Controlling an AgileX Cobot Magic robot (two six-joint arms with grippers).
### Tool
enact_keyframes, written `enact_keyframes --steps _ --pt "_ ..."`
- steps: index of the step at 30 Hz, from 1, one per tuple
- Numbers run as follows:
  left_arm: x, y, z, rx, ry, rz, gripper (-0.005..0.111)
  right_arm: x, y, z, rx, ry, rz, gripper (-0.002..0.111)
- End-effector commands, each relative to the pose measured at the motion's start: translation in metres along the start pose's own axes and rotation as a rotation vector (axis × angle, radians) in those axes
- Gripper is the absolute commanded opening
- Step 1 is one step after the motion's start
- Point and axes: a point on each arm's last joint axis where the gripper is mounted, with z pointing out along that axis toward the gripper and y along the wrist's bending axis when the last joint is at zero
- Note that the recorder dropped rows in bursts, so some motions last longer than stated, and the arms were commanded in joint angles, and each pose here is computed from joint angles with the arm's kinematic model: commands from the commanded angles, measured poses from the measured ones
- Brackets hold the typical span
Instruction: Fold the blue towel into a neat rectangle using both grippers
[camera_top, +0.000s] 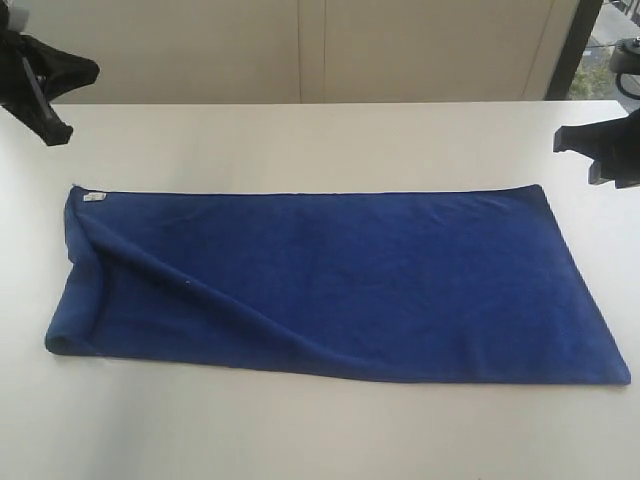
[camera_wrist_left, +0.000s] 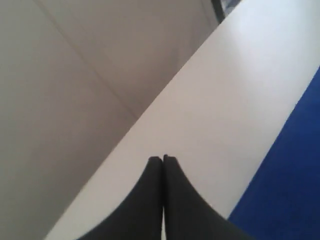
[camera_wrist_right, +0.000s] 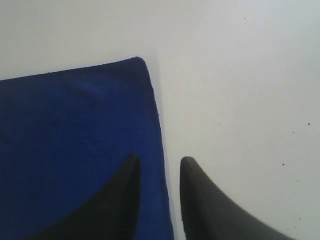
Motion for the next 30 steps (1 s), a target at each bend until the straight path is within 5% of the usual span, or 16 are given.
enact_keyframes --steps 1,4,7,8,13,18,21,26,30 --pt "0.011 0.014 -0.002 -0.137 0.171 0.109 0.000 -0.001 -0.001 -0.003 0.000 -0.011 -0.004 0.027" --pt "0.032 0.031 -0.013 -0.388 0.381 -0.146 0.000 -0.001 -0.001 -0.003 0.000 -0.013 -0.004 0.027" --pt "0.053 0.044 -0.034 -0.749 0.506 -0.535 0.000 -0.002 0.000 -0.003 -0.001 -0.019 -0.004 0.027" --pt "0.064 0.041 -0.042 -0.909 0.486 -0.792 0.000 -0.002 0.000 -0.003 -0.001 -0.019 -0.004 0.027" --pt "0.080 0.010 -0.012 -0.624 0.421 -0.933 0.000 -0.002 0.000 -0.003 -0.001 -0.019 -0.004 0.027" --pt "0.048 -0.002 0.000 -0.231 0.306 -0.639 0.000 -0.002 0.000 -0.003 0.000 -0.017 -0.004 0.027" --pt "0.027 0.003 -0.011 -0.243 0.239 -0.660 0.000 -0.001 -0.001 -0.003 0.000 -0.011 -0.004 0.027" --pt "-0.044 0.000 -0.045 -0.284 0.029 -0.863 0.000 -0.001 0.000 -0.003 -0.003 -0.011 0.001 0.027" --pt "-0.084 -0.019 -0.051 -0.206 -0.053 -0.782 0.000 -0.001 0.000 -0.003 -0.004 -0.011 0.003 0.027"
